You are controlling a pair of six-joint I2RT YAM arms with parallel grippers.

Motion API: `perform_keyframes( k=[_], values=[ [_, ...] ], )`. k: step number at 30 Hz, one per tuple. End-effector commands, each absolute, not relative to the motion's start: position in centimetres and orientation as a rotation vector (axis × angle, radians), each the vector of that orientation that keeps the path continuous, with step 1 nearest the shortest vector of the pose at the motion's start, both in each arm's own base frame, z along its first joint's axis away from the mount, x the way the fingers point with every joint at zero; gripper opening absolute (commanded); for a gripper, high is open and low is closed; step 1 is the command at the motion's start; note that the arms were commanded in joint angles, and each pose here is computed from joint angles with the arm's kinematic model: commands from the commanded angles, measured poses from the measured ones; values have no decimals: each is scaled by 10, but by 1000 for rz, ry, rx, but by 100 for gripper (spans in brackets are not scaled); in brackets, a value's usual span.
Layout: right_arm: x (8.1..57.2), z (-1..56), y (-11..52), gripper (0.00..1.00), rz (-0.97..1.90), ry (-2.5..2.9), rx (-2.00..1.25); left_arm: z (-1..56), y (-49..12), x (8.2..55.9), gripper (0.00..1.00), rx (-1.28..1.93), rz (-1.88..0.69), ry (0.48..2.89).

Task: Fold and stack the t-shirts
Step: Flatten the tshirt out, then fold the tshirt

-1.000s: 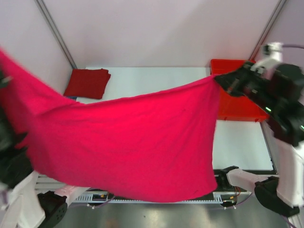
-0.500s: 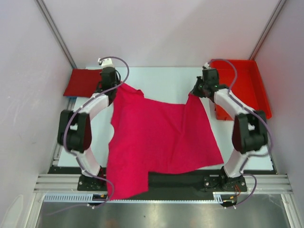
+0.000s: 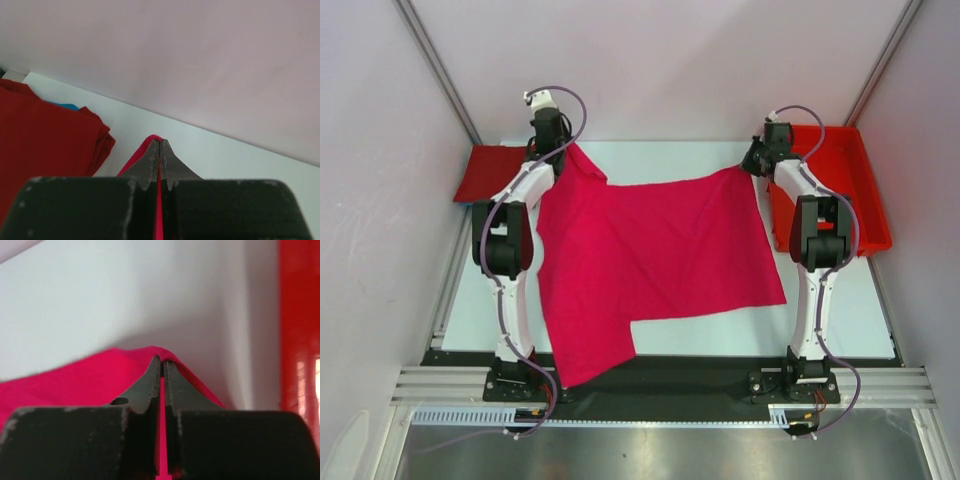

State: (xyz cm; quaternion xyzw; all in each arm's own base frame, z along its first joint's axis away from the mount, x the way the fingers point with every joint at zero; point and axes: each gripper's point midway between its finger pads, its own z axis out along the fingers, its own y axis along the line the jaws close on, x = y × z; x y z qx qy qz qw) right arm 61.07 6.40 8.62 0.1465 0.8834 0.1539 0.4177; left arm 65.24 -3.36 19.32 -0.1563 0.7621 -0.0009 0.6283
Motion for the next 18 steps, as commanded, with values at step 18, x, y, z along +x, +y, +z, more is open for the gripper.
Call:
perform_keyframes(
  k=[18],
  values=[
    [637, 96, 32, 1, 428, 2224, 373, 227, -20, 638, 0, -465, -9, 1797]
  ],
)
